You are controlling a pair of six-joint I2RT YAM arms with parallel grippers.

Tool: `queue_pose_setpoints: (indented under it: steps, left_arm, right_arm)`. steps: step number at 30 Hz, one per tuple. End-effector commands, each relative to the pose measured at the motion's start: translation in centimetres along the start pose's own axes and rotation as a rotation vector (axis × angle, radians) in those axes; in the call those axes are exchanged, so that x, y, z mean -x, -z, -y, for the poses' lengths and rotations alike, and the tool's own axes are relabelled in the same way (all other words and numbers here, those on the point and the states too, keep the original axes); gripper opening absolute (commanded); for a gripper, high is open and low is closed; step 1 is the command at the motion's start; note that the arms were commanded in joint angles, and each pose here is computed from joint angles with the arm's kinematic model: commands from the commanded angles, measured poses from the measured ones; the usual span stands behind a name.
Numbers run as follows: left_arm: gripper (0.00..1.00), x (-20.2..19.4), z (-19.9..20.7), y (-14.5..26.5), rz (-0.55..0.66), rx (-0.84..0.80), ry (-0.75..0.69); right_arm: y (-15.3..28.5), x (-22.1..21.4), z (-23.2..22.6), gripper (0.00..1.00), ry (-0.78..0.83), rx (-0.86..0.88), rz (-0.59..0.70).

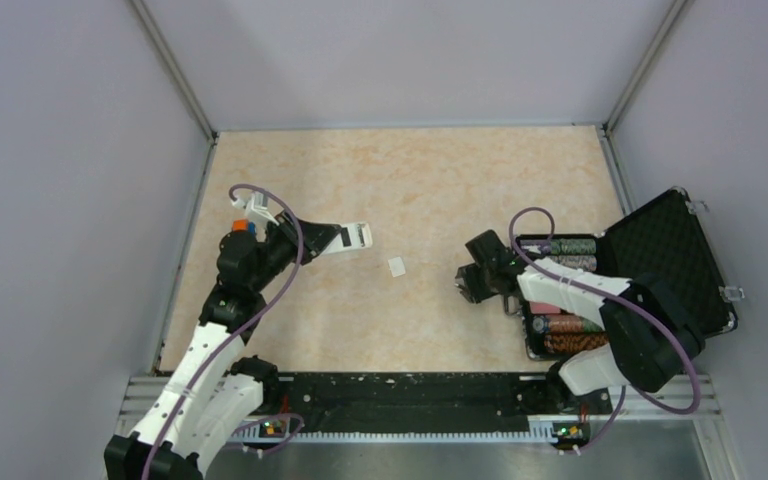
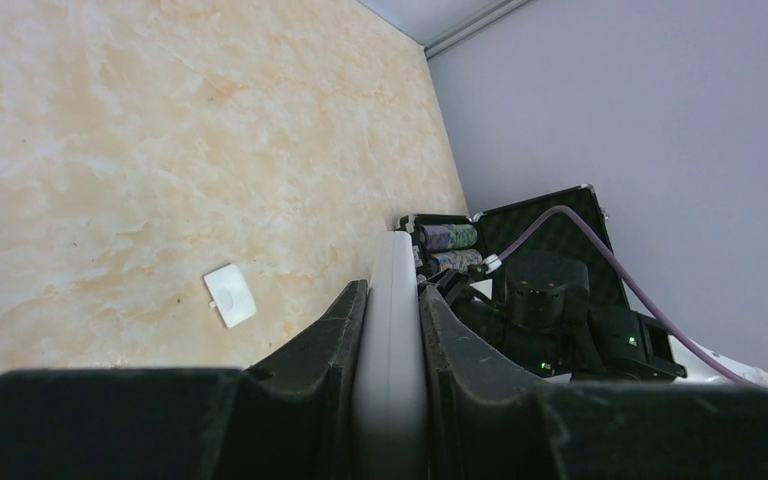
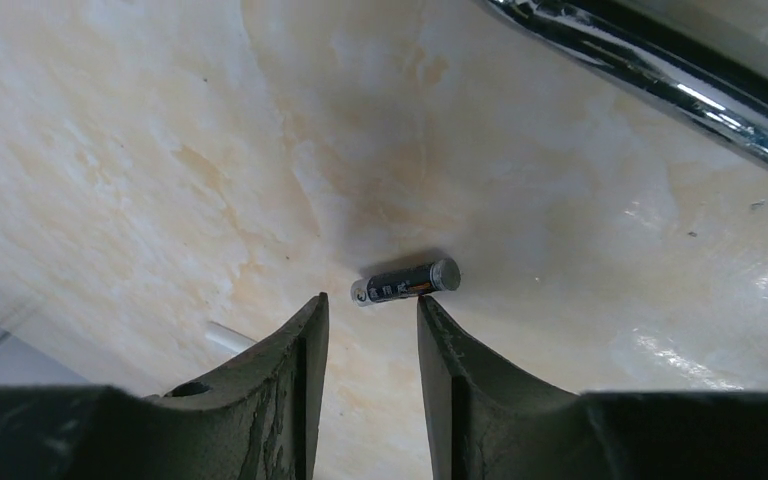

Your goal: Load the batteries into the remote control

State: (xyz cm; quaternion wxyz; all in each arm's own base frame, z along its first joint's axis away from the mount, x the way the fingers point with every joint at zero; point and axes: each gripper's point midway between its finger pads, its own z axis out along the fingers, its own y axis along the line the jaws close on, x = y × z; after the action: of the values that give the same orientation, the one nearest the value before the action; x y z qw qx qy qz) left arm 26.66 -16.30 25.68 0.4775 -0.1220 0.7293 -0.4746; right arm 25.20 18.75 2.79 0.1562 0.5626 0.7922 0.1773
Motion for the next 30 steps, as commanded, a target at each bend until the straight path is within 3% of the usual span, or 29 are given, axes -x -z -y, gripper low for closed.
queue_pose_setpoints:
  steps: [1, 4, 18, 27, 30]
  left_arm:
    - [0.00, 1.9, 1.3, -0.2, 0.072, -0.050, -0.062]
    - [0.00, 2.2, 1.3, -0.4, 0.078, -0.051, -0.076]
    - [0.00, 2.5, 0.3, -0.7, 0.089, -0.021, -0.101]
    - [0.00, 2.7, 0.2, -0.7, 0.098, -0.015, -0.101]
    - [0.00, 2.6, 0.2, -0.6, 0.089, -0.016, -0.097]
  right_arm:
    - [-0.3, 0.2, -0.6, 0.37, -0.089, -0.044, 0.031]
    - [-0.7, 0.2, -0.5, 0.33, -0.117, -0.084, 0.041]
    - [-1.2, 2.0, 0.3, 0.31, -0.277, -0.256, 0.091]
    - [-1.6, 2.1, 0.4, 0.00, -0.265, -0.282, 0.078]
    - [-1.2, 1.9, -1.0, 0.00, -0.161, -0.243, 0.063]
